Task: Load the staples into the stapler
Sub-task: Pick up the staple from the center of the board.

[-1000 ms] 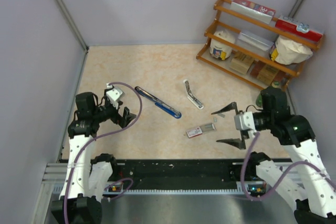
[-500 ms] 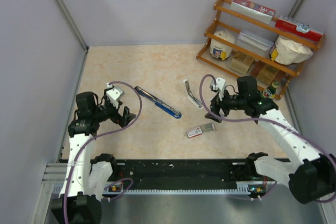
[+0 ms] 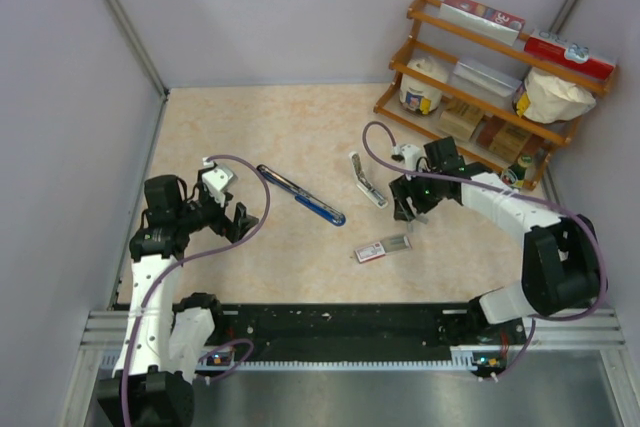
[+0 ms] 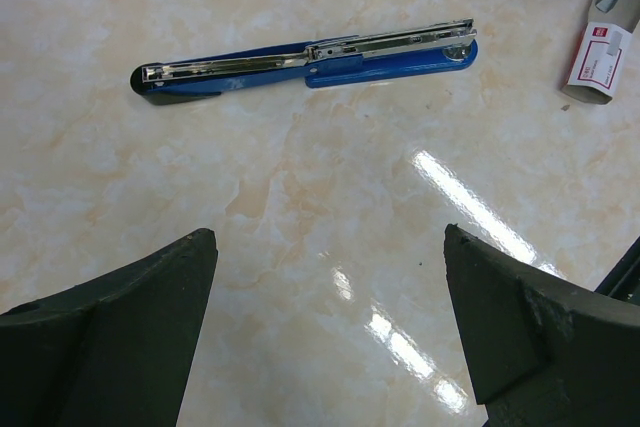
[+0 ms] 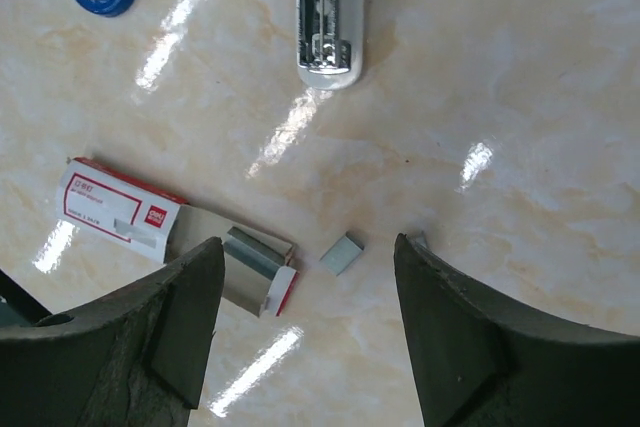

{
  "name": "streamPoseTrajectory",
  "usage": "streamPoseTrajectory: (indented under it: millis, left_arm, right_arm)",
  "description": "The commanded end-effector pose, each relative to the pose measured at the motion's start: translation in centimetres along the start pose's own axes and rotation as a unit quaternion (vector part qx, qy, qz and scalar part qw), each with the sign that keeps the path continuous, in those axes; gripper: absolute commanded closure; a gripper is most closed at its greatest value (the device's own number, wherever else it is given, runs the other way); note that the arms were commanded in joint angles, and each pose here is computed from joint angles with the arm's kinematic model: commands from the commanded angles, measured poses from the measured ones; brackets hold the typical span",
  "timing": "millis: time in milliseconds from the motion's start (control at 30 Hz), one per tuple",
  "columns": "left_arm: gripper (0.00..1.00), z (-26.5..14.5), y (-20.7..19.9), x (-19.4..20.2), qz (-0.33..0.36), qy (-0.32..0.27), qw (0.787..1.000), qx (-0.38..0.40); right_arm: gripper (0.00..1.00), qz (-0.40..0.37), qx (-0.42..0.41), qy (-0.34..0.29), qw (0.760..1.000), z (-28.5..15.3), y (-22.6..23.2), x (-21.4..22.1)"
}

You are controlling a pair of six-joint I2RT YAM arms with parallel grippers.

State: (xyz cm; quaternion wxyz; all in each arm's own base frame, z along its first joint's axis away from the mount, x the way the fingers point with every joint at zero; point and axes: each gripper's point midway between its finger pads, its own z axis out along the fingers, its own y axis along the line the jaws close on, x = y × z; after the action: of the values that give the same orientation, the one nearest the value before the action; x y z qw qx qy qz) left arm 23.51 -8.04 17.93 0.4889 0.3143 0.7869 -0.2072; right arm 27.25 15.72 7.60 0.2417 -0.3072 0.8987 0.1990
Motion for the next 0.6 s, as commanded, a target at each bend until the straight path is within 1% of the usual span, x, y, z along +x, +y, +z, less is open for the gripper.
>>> streamPoseTrajectory:
  millis: [0, 67, 167, 300, 433, 567]
  left_arm:
    - [0.01, -0.1, 0.3, -0.7, 0.012, -0.014, 1.000, -0.004]
    - [0.01, -0.1, 0.3, -0.7, 0.012, -0.014, 1.000, -0.004]
    - [0.01, 0.0, 0.2, -0.6, 0.011, -0.014, 1.000, -0.001]
    - [0.01, 0.0, 0.3, -0.6, 0.010, -0.011, 1.000, -0.004]
    - [0.01, -0.1, 0.2, -0.7, 0.013, -0.014, 1.000, -0.004]
    - [0.01, -0.1, 0.3, -0.6, 0.012, -0.012, 1.000, -0.006]
  right_arm:
    - [0.32, 0.026, 0.047, 0.005, 0.999, -0.3, -1.4, -1.2]
    - [0.33, 0.039, 0.041, 0.026, 0.998, 0.2, -1.3, -0.6]
    - [0.37, 0.049, 0.023, 0.049, 0.997, 0.6, -1.0, 0.1]
    - [0.44, 0.054, 0.006, 0.061, 0.997, 0.9, -0.5, 0.6]
    - [0.48, 0.056, 0.015, 0.071, 0.996, 1.2, -0.9, 1.0]
    - [0.55, 0.060, 0.016, 0.083, 0.995, 1.5, -1.0, 1.6]
